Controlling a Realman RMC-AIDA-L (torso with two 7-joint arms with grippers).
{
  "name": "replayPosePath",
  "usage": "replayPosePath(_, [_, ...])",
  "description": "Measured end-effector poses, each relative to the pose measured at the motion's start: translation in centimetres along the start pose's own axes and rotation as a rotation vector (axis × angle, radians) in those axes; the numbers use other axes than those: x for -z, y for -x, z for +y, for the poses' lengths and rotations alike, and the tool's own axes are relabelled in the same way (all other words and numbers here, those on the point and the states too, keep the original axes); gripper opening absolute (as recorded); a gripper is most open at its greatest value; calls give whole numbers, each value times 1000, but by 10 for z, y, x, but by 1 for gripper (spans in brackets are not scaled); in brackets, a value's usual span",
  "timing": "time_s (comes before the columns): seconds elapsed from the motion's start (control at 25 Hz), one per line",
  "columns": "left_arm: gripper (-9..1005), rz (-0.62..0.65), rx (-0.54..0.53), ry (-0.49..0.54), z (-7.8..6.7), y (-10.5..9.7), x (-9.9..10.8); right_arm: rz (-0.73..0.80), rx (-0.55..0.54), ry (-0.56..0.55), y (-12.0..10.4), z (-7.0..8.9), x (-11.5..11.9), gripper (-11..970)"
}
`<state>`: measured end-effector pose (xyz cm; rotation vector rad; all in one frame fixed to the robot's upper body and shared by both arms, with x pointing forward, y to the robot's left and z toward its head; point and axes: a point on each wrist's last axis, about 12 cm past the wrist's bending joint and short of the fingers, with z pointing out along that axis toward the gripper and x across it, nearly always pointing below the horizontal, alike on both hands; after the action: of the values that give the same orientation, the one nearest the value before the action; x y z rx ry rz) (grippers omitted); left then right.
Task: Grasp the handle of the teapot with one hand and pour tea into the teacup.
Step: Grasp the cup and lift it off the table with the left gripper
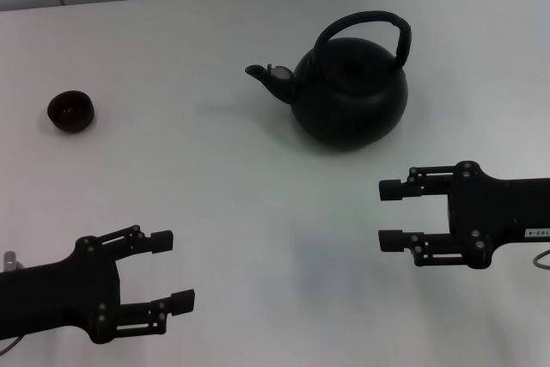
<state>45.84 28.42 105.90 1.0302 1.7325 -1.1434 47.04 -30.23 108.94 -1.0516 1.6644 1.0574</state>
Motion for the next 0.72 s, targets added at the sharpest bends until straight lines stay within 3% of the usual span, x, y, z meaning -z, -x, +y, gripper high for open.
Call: replayPosePath(0.72, [859,-1,-4,7,2,1,0,-1,15,2,2,-2,-2,643])
